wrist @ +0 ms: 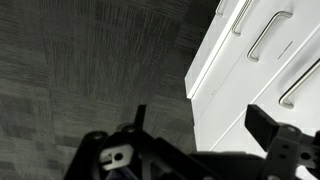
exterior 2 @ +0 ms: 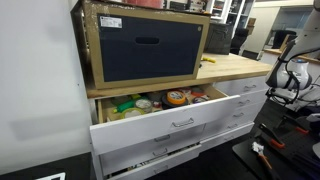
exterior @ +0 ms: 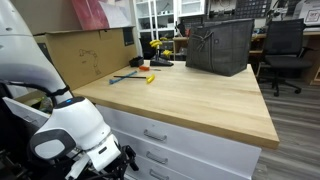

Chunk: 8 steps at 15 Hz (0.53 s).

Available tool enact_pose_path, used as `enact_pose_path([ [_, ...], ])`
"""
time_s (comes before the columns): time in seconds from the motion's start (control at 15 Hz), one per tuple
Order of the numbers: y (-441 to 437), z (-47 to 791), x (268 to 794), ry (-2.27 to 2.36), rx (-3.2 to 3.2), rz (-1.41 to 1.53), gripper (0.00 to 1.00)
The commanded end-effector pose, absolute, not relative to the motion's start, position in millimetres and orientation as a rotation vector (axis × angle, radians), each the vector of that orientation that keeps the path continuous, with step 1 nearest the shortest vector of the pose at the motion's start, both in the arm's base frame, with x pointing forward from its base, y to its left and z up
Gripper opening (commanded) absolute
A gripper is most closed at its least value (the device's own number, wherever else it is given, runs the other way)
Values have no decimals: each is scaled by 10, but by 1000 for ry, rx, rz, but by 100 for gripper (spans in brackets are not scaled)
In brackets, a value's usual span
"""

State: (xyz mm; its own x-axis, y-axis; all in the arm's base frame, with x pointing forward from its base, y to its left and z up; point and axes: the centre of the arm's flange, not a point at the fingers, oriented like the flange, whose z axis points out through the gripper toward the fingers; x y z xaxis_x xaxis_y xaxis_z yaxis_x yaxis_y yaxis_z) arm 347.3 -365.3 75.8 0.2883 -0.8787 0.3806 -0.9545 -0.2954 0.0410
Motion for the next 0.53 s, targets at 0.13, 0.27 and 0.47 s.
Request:
enact_pose_path([
  [0.13, -3653, 758, 3473, -1680, 2299, 419, 100],
  [0.27, -3652, 748, 3471, -1680, 2299, 416, 100],
  [0.47, -3559, 663, 3521, -1676, 2291, 436, 100],
])
